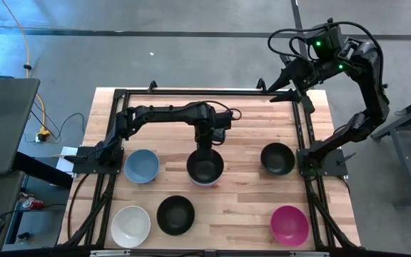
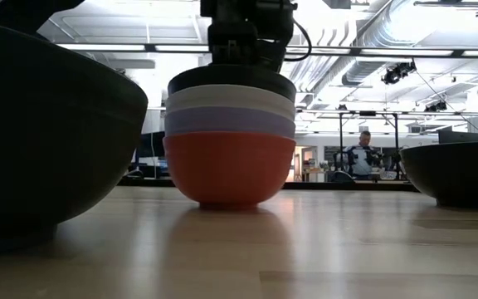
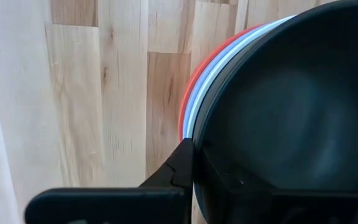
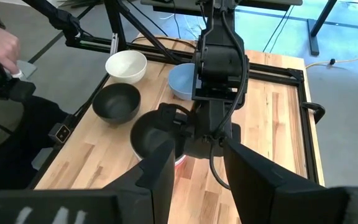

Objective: Nest bowls inside each other
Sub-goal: Stack the top black bowl on the white bowl, then stack the blue bowl on the black bowl

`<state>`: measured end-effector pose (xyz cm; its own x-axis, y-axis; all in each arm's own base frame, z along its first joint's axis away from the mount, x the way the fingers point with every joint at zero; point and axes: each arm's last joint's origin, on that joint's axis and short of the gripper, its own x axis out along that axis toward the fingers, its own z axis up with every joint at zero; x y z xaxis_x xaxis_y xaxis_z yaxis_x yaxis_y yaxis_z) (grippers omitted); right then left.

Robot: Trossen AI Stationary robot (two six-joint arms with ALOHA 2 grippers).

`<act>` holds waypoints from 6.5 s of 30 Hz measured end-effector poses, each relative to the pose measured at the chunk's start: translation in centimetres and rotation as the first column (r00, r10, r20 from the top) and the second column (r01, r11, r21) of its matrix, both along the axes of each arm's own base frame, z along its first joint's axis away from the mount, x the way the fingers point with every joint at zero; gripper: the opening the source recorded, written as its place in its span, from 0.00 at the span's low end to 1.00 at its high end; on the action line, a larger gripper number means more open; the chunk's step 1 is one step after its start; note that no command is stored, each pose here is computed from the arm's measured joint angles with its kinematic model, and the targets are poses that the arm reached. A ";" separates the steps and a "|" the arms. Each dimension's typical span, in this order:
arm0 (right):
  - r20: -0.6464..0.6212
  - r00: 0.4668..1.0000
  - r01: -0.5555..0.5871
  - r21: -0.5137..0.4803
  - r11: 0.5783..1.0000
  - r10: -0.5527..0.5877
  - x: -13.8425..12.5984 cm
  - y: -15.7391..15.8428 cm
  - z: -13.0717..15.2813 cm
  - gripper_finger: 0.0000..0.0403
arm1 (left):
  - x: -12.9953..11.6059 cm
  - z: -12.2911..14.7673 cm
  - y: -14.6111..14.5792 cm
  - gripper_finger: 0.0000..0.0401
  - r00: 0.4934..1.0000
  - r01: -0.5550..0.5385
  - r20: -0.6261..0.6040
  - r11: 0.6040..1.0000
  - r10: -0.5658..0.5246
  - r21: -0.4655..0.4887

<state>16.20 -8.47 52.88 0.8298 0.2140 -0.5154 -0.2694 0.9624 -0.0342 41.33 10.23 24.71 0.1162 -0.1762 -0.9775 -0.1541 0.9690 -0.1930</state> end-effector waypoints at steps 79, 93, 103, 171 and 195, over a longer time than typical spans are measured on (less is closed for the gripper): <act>-0.033 0.999 -0.009 0.152 0.988 0.014 4.6 -0.8 -7.0 0.32 | -23.5 -4.3 -3.4 0.33 0.990 -0.007 -0.137 0.996 0.020 0.091; -0.021 0.996 -0.087 0.149 0.985 0.091 4.9 1.2 -6.7 0.32 | -22.8 -5.3 -3.1 0.32 0.987 -0.017 -0.158 0.997 0.029 0.078; -0.036 0.996 -0.071 0.117 0.991 0.075 4.8 1.6 -6.7 0.32 | -22.7 -5.6 -2.9 0.02 0.985 -0.029 -0.167 0.998 0.039 0.064; -0.090 0.996 0.005 0.017 1.000 -0.004 2.4 2.3 -6.3 0.32 | -0.5 6.8 1.1 0.00 0.980 0.157 0.121 0.988 -0.156 0.007; -0.097 0.995 0.021 0.038 0.999 -0.017 2.4 2.3 -6.4 0.32 | 1.7 2.0 0.9 0.00 0.984 0.175 -0.014 0.984 -0.175 0.007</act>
